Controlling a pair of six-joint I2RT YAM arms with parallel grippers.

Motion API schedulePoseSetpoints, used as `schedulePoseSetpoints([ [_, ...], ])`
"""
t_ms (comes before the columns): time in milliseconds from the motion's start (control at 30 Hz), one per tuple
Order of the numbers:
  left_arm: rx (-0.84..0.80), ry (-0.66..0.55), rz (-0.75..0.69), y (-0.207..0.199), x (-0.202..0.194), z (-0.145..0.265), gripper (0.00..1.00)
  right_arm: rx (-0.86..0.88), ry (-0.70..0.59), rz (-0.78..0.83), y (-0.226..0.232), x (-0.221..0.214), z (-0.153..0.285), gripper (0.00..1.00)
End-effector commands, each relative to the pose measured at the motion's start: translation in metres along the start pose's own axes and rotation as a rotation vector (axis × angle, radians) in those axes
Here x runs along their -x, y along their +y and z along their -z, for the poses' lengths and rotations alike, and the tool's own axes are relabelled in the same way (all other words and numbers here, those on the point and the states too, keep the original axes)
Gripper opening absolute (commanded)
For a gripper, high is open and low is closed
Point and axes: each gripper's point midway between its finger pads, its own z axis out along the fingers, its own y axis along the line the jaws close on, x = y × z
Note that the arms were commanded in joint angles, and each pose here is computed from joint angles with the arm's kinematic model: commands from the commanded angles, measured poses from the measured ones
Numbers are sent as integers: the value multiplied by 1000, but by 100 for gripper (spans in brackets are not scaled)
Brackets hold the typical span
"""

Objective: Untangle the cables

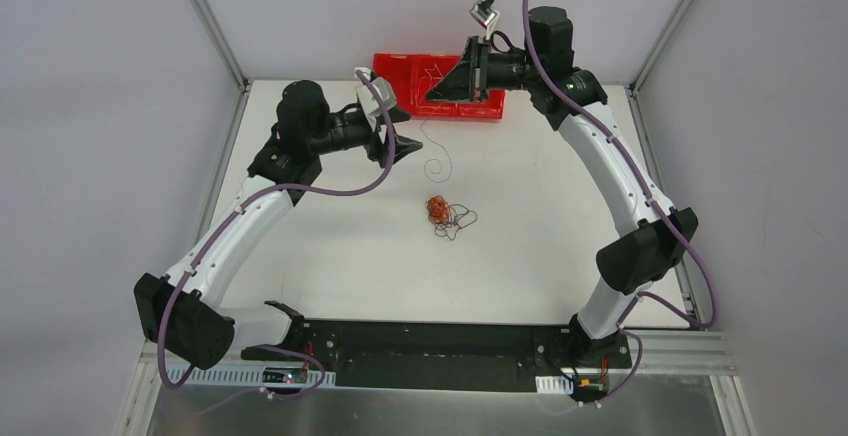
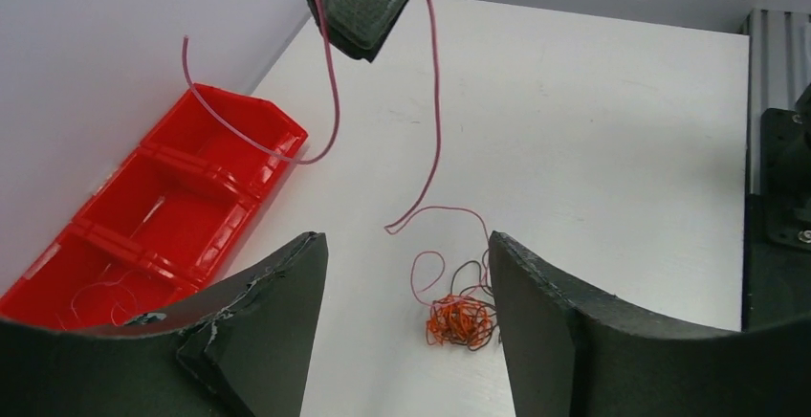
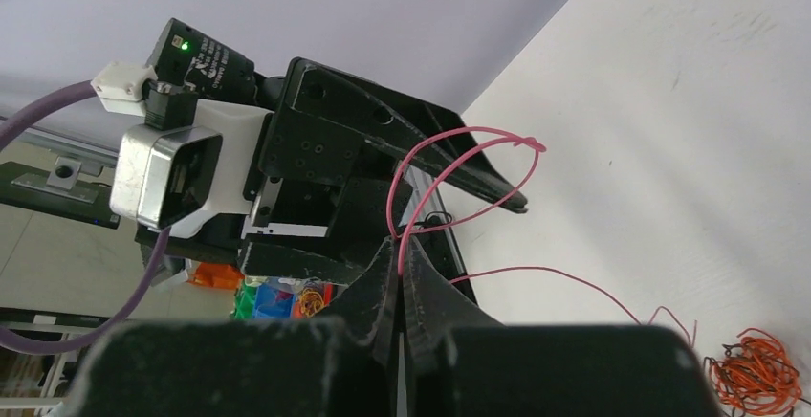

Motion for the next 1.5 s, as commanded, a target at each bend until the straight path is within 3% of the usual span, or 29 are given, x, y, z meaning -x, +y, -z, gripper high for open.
schedulePoseSetpoints([
  [0, 47, -58, -132, 11, 16, -4, 64, 84, -19, 66, 45, 1, 11, 0],
  [100, 5, -61, -153, 2, 15, -10, 60, 90, -19, 61, 47, 0, 10, 0],
  [167, -15, -72, -165, -5, 17, -12, 50, 88, -17, 55, 45, 0, 9, 0],
  [300, -63, -109, -180, -25, 31, -10, 7, 67, -12, 36, 32, -2, 7, 0],
  [333, -63, -116, -184, -29, 34, -9, 0, 59, -11, 27, 26, -2, 7, 0],
  [533, 27, -193, -154, -23, 65, -5, 0, -2, 27, -36, -18, -18, -1, 0],
  [700, 105, -200, -127, 0, 68, -15, 0, -32, 89, -151, -49, -47, -12, 5],
  [833, 178, -140, -93, 28, 50, -24, 0, -50, 118, -204, -60, -61, -8, 18],
  [933, 228, -100, -4, 58, 35, -27, 0, -90, 70, -234, -76, -47, 9, 43],
  [1000, 239, -90, 80, 75, 29, -27, 0, -137, 13, -279, -96, -31, 25, 64],
  [1100, 252, -67, 147, 96, 15, -27, 0, -186, -61, -361, -131, -11, 56, 78],
  [1200, 278, -35, 167, 118, 1, -30, 0, -220, -112, -401, -155, 0, 81, 87],
  [1467, 431, 14, 127, 219, -33, -42, 0, -269, -191, -435, -181, -1, 128, 88],
])
